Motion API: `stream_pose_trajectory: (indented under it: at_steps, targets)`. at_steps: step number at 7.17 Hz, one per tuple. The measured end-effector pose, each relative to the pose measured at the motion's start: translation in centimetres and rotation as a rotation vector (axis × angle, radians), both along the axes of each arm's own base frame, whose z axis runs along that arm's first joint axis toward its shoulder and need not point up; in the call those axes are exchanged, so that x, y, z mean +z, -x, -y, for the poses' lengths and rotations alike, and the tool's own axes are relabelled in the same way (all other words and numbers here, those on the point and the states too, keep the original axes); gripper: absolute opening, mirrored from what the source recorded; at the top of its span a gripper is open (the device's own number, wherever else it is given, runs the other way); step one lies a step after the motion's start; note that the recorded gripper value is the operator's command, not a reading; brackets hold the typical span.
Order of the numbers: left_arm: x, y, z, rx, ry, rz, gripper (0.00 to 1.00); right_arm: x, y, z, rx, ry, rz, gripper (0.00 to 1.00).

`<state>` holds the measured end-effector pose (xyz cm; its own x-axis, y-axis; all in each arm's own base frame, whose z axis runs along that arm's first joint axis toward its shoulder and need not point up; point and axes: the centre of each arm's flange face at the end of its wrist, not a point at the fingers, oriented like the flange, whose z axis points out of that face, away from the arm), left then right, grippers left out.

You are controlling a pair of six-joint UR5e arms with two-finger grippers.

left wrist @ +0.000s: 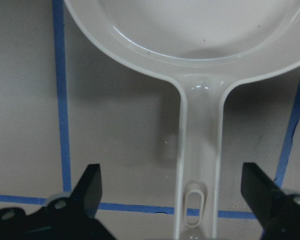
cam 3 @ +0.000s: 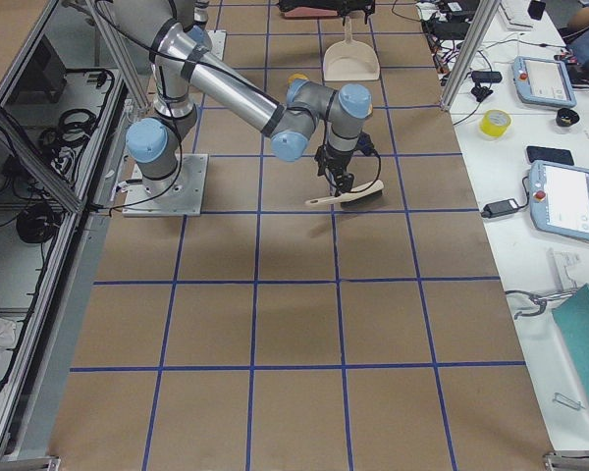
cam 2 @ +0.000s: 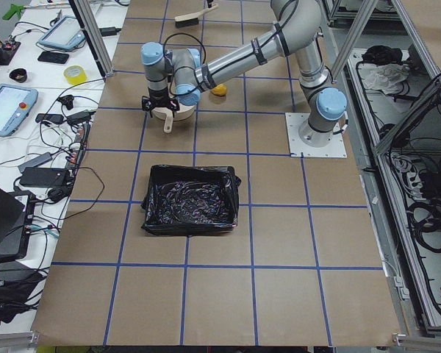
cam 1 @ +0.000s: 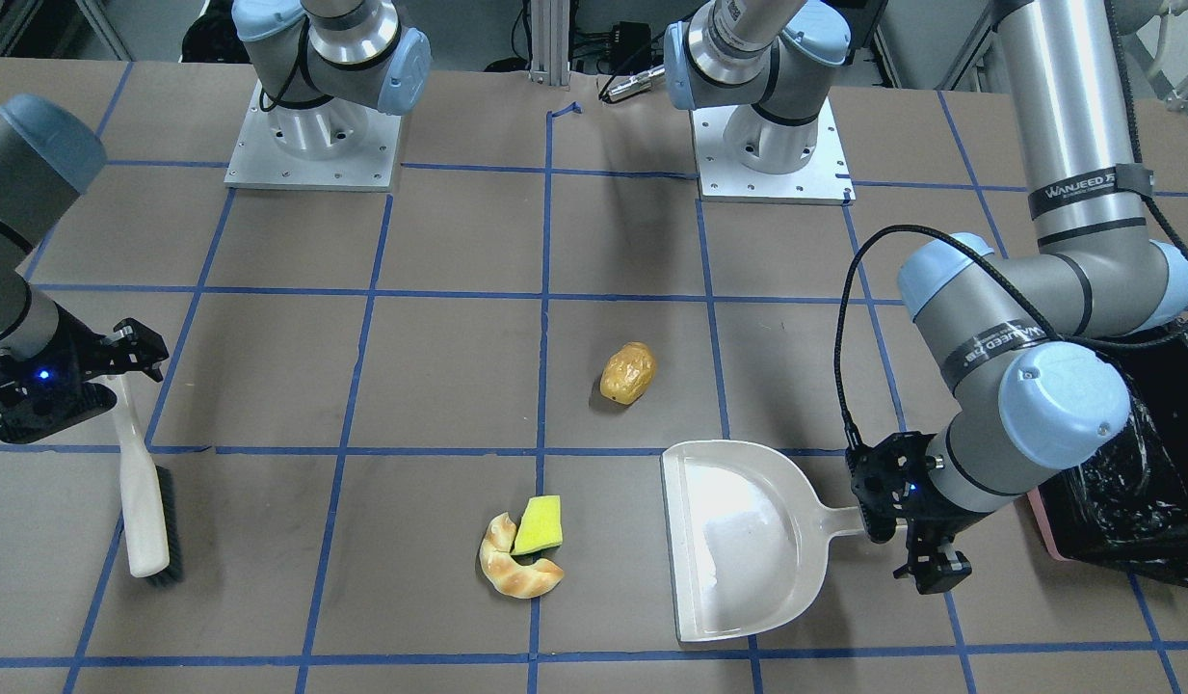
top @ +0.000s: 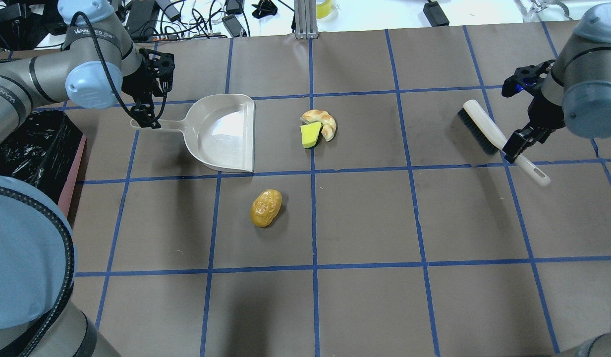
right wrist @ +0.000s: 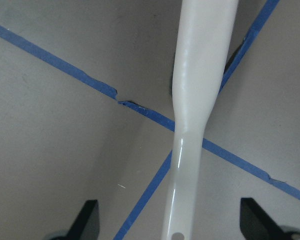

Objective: Sweep and dump trash into bin
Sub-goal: 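Grasp the white dustpan with the left gripper while the right grasps the brush, then hold the dustpan with the left gripper and lift the brush with the right gripper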

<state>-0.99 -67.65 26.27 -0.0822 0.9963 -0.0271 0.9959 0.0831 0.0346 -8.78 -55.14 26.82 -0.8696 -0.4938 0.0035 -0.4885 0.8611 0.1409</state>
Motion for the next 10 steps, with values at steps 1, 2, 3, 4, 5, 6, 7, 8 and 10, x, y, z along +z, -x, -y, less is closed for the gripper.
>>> stream_pose_trajectory:
  at_steps: [1, 2, 3, 4, 5, 6, 7, 8, 10]
  targets:
    - [-0.7, -0.1, -0.3, 0.012, -0.023, -0.012, 0.96, -1.0, 0.6, -0.2, -0.011, -0.017, 0.007, 0.94]
    - [-1.3, -0.2, -0.5, 0.024, -0.035, -0.037, 0.97, -1.8, 1.0, -0.4, -0.02, -0.031, 0.012, 0.91]
    - [-1.9, -0.5, -0.6, 0.041, -0.041, -0.074, 0.97, -2.6, 1.4, -0.2, -0.025, -0.035, 0.014, 0.86]
    - [-2.2, -0.9, -0.6, 0.053, -0.045, -0.094, 0.97, -3.6, 1.6, 0.1, -0.028, -0.033, 0.013, 0.8]
    - [-2.5, -1.2, -0.7, 0.06, -0.049, -0.103, 0.97, -4.2, 1.7, 0.3, -0.031, -0.031, 0.012, 0.77]
    - [-2.7, -1.4, -0.8, 0.066, -0.053, -0.107, 0.96, -4.6, 1.8, 0.4, -0.035, -0.031, 0.012, 0.67]
    - [-3.1, -1.5, -0.9, 0.071, -0.06, -0.111, 0.89, -4.7, 1.8, 0.5, -0.04, -0.031, 0.012, 0.67]
    - [-3.4, -1.5, -0.9, 0.072, -0.064, -0.114, 0.77, -4.6, 1.8, 0.5, -0.042, -0.03, 0.011, 0.62]
    - [-3.5, -1.5, -0.9, 0.07, -0.064, -0.118, 0.43, -4.2, 1.8, 0.5, -0.044, -0.028, 0.008, 0.49]
